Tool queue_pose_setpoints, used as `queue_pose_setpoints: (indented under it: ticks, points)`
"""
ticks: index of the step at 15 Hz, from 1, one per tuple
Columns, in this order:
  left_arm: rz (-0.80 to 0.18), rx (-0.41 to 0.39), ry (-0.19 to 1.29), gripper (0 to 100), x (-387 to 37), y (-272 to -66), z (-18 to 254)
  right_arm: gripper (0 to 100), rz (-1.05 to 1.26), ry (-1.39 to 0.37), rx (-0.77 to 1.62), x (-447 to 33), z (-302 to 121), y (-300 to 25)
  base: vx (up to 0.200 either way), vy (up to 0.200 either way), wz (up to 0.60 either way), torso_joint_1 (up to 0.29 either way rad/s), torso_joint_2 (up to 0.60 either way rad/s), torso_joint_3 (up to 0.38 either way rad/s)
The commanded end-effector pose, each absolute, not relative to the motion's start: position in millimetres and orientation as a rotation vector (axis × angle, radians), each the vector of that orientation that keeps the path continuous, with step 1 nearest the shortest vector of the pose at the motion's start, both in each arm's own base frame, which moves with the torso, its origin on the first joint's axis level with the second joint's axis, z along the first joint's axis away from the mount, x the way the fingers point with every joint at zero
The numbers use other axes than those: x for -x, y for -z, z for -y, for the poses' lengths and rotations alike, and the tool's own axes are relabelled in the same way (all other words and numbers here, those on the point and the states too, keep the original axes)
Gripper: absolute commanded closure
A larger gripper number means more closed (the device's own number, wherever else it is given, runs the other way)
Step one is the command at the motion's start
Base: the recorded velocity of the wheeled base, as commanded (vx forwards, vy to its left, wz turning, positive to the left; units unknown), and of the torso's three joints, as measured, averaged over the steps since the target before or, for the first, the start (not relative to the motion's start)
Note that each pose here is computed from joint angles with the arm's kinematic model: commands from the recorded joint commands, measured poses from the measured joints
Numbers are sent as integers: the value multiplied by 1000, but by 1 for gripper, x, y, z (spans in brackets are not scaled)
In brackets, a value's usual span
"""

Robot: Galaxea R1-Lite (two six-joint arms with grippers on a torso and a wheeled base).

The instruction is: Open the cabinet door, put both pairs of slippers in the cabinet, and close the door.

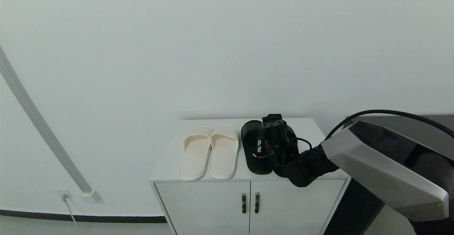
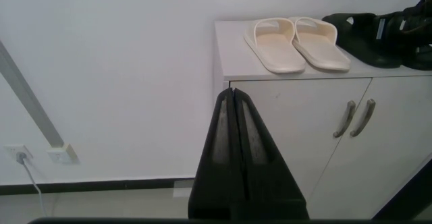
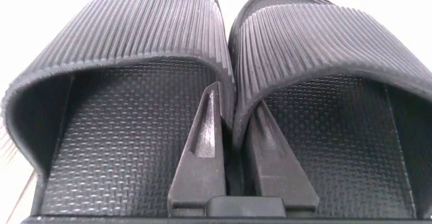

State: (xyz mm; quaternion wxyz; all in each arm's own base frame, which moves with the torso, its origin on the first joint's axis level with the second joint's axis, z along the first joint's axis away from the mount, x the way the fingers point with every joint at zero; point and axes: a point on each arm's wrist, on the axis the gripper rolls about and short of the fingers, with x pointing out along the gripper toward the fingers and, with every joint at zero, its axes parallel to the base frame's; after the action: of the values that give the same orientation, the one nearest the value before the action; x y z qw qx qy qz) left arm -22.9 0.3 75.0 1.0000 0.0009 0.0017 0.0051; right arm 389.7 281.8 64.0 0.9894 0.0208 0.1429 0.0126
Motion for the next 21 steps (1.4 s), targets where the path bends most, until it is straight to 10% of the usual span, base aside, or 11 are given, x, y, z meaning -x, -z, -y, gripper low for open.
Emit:
queue_pose_setpoints:
  ticks: [1, 8, 21]
  points:
    - [-5, -2, -11, 100, 23, -75, 0, 100, -254, -36, -64, -380, -278, -91, 0, 0, 0, 0, 0, 0]
    - [-5, 0, -11, 100, 23, -75, 0, 100, -234, -253, -38, -284, -240, -146, 0, 0, 0, 0, 0, 0]
    - [-5, 0, -11, 100, 23, -75, 0, 100, -337, -737, -3, -175, -174, -151, 0, 0, 0, 0, 0, 0]
